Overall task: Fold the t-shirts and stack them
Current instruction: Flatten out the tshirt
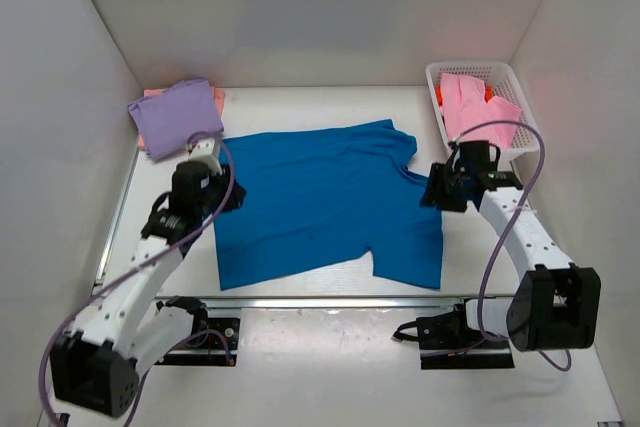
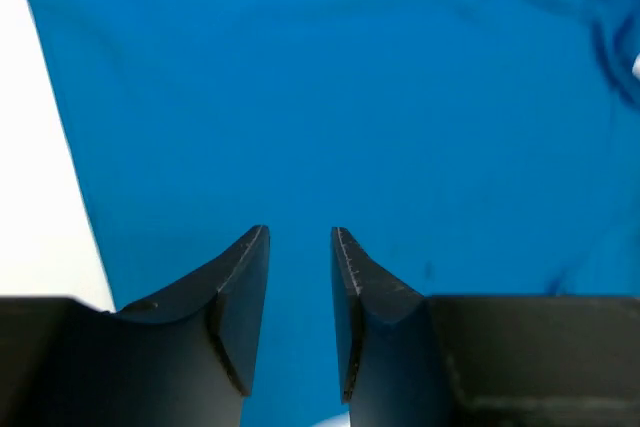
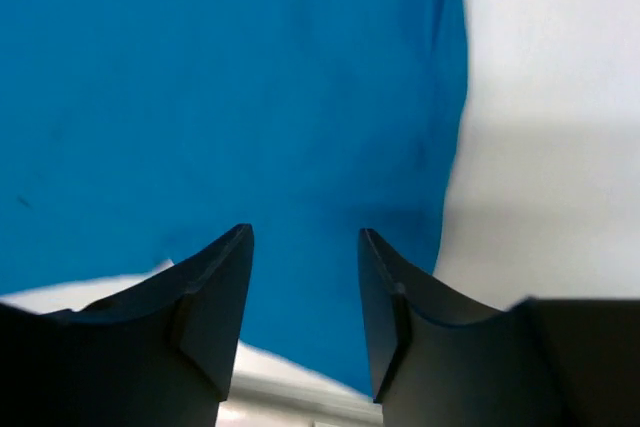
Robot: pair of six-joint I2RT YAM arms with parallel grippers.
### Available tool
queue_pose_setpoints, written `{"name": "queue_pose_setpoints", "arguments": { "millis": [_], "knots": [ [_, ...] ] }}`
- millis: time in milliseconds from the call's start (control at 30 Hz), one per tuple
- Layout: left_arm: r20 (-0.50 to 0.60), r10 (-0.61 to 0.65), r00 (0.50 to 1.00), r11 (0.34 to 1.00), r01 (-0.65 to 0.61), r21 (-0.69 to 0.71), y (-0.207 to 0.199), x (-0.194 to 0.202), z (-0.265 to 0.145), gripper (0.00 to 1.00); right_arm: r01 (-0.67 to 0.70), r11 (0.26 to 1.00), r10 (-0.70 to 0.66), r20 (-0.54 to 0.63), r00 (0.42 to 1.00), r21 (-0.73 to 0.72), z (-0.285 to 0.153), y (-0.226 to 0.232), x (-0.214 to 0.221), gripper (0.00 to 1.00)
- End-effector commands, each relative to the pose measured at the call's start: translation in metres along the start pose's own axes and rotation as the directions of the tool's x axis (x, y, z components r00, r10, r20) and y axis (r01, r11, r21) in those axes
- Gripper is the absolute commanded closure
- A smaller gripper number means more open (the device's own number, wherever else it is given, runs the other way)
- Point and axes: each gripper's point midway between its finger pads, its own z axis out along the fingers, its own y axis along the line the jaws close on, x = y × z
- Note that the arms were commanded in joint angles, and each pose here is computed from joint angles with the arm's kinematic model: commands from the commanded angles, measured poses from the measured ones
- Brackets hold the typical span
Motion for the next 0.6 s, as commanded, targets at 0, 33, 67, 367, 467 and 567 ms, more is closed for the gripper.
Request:
{"name": "queue_pose_setpoints", "arguments": {
  "millis": [0, 33, 67, 367, 467, 567],
  "knots": [
    [-0.136, -0.083, 0.987, 0.996, 0.079, -0.034, 0.011, 0.063, -0.029, 0.58, -0.033, 0.997, 0.038, -0.08, 0.996, 0.068, -0.013, -0.006, 0.045, 0.55],
    [-0.15, -0.092, 0.984, 0.996, 0.088, -0.031, 0.01, 0.074, -0.036, 0.57, -0.051, 0.996, 0.058, -0.098, 0.994, 0.071, -0.015, -0.006, 0.058, 0.53],
    [-0.176, -0.095, 0.98, 0.995, 0.088, -0.047, 0.015, 0.083, -0.037, 0.56, -0.067, 0.995, 0.074, -0.107, 0.992, 0.069, -0.019, -0.006, 0.065, 0.51],
    [-0.457, -0.063, 0.887, 0.997, 0.031, -0.077, 0.012, 0.161, -0.045, 0.44, -0.152, 0.983, 0.173, -0.232, 0.957, 0.107, -0.02, -0.017, 0.133, 0.42],
    [-0.51, -0.04, 0.859, 0.997, -0.003, -0.083, 0.007, 0.174, -0.046, 0.4, -0.167, 0.977, 0.195, -0.244, 0.95, 0.131, -0.02, -0.02, 0.137, 0.41],
    [-0.53, -0.076, 0.845, 0.995, 0.032, -0.091, 0.007, 0.189, -0.049, 0.39, -0.178, 0.974, 0.21, -0.273, 0.939, 0.139, -0.017, -0.02, 0.149, 0.41]
  ]
}}
